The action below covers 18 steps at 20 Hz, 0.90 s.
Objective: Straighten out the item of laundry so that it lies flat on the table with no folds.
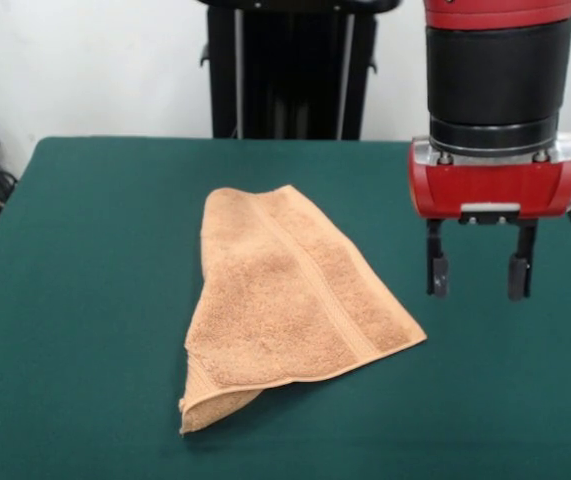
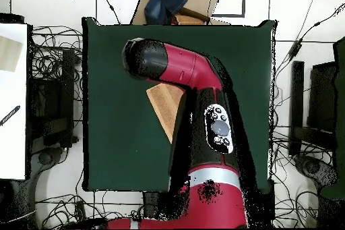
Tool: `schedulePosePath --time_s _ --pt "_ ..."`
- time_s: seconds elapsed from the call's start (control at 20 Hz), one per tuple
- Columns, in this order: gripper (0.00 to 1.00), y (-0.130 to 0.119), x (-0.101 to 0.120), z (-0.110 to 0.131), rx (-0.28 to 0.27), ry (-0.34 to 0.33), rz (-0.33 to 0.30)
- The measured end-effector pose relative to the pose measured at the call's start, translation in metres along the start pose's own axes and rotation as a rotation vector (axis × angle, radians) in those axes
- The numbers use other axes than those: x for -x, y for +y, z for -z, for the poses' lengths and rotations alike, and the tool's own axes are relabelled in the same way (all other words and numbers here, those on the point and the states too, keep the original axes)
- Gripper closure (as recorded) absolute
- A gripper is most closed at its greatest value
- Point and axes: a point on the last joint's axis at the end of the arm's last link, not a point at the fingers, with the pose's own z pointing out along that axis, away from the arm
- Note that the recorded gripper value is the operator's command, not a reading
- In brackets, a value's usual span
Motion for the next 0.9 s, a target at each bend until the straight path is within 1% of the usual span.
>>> schedulePosePath --time_s 0.55,0.9 --pt "0.0 -0.0088 0.0048 -0.004 0.024 0.005 -0.022" --pt "0.0 -0.0064 0.0053 -0.0046 0.033 0.006 -0.021"
